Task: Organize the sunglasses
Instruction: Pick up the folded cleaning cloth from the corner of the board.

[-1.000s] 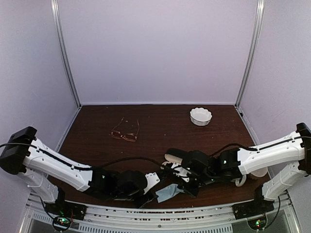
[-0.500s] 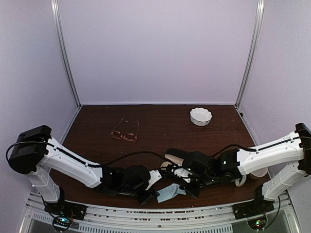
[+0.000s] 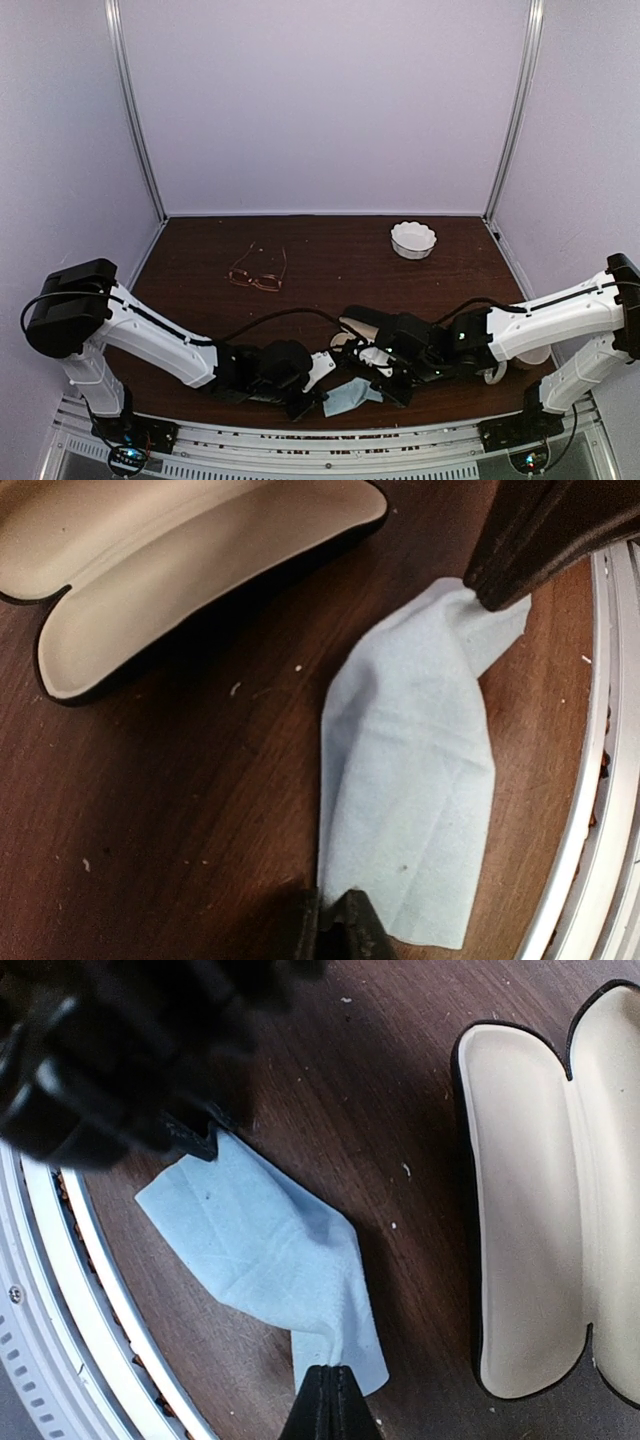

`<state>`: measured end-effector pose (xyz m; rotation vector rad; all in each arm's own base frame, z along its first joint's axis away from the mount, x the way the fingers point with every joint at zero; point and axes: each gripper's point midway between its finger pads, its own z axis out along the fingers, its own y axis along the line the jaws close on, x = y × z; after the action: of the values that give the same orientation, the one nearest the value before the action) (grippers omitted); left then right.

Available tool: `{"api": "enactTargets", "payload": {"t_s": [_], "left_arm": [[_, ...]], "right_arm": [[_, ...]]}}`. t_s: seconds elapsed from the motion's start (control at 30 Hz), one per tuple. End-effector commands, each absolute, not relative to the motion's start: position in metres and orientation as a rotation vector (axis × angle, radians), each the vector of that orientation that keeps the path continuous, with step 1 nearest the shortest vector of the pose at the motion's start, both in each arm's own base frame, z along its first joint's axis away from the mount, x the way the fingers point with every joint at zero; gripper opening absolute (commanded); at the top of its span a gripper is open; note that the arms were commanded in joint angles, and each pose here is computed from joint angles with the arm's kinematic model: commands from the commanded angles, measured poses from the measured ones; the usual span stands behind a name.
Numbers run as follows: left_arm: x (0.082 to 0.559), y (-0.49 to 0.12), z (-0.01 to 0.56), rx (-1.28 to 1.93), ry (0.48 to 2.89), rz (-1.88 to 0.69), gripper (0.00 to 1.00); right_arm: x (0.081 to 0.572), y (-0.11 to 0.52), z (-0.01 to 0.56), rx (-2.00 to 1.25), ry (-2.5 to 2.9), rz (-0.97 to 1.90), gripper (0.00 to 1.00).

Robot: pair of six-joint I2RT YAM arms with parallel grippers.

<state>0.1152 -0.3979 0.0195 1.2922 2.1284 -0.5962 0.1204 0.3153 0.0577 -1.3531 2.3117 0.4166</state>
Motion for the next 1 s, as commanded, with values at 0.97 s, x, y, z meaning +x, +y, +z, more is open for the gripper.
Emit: {"api": "enactTargets", "payload": {"t_s": [0.97], "left_arm": [[0.129, -0.385, 0.088, 1.198, 2.058, -0.567, 0.0]], "right_arm": [[0.126, 0.321, 0.099, -1.31, 2.255, 0.441, 0.0]]}}
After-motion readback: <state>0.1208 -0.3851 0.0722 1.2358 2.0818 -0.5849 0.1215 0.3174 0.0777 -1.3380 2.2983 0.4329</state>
